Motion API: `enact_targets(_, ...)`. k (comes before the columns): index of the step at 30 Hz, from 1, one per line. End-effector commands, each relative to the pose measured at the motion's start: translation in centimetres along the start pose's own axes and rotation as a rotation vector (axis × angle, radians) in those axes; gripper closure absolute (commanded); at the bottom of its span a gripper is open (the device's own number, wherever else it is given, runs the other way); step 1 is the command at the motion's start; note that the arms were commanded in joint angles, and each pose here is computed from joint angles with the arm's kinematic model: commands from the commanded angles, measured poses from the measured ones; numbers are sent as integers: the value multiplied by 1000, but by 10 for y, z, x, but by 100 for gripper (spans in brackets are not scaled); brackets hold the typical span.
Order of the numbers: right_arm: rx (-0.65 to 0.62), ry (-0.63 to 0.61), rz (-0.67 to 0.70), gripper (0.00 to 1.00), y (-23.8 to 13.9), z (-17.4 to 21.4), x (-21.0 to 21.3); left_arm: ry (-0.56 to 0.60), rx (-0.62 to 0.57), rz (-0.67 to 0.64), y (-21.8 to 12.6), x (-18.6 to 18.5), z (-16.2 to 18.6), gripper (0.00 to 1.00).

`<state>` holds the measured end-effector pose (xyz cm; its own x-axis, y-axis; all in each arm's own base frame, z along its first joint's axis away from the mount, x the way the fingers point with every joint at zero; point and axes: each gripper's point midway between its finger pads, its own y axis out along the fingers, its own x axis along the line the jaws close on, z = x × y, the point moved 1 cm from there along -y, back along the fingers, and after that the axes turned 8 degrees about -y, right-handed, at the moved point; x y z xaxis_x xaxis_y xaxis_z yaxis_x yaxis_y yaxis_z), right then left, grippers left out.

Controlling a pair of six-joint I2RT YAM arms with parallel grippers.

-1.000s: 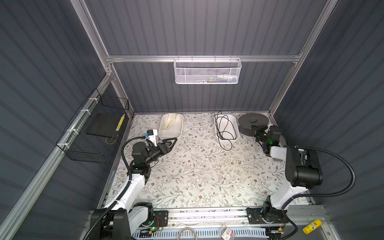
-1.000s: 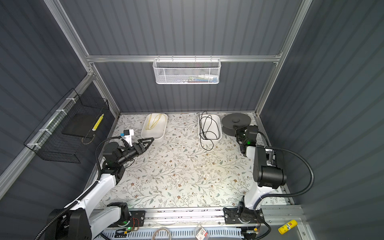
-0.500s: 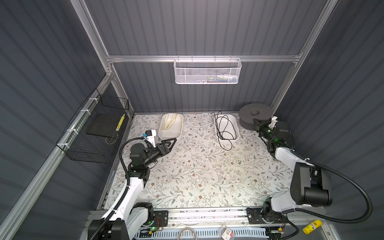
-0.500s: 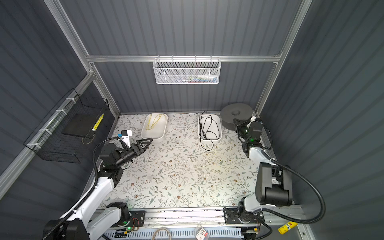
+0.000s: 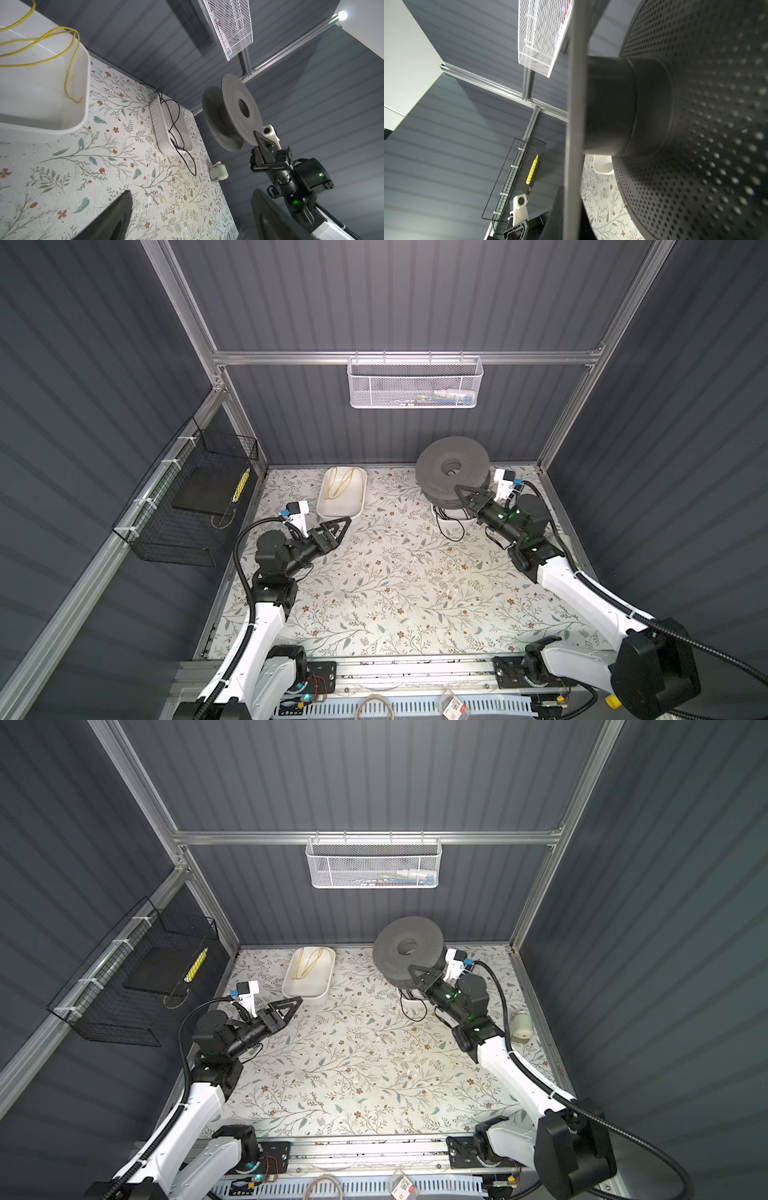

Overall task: Wrap the cables
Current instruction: 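Carry the grey spool toward the left gripper and set it down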

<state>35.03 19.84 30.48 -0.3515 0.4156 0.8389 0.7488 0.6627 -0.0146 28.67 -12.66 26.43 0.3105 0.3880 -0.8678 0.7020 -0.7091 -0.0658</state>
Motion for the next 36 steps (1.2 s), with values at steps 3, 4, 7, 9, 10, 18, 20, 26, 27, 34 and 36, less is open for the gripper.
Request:
enact_targets(3,42,19,-109,100,22,47,29,34,-9,-25,-9,-4,1,9)
enact_targets(4,66,28,-118,100,25,59,30,38,-15,-34,-10,-4,1,9)
enact_targets(7,143,56,-134,100,34,101,31,42,-33,-68,-15,-1,2,9)
enact_targets(9,193,72,-131,100,36,129,26,42,-45,-90,-18,3,3,8)
enact_targets(10,217,77,-129,100,37,141,25,41,-49,-98,-20,4,3,8)
enact_targets(18,351,126,-94,100,39,224,3,11,-70,-128,-21,19,8,7)
enact_targets(20,356,151,-93,100,41,237,-1,1,-68,-130,-21,22,9,7)
enact_targets(26,403,193,-87,99,43,268,-9,1,-65,-141,-22,23,10,7)
enact_targets(27,411,192,-72,98,42,274,-12,1,-70,-156,-23,25,10,6)
enact_targets(34,468,202,-32,85,49,293,-22,-6,-91,-164,-24,29,8,5)
enact_targets(36,479,201,-24,81,48,297,-23,-8,-90,-164,-23,30,8,4)
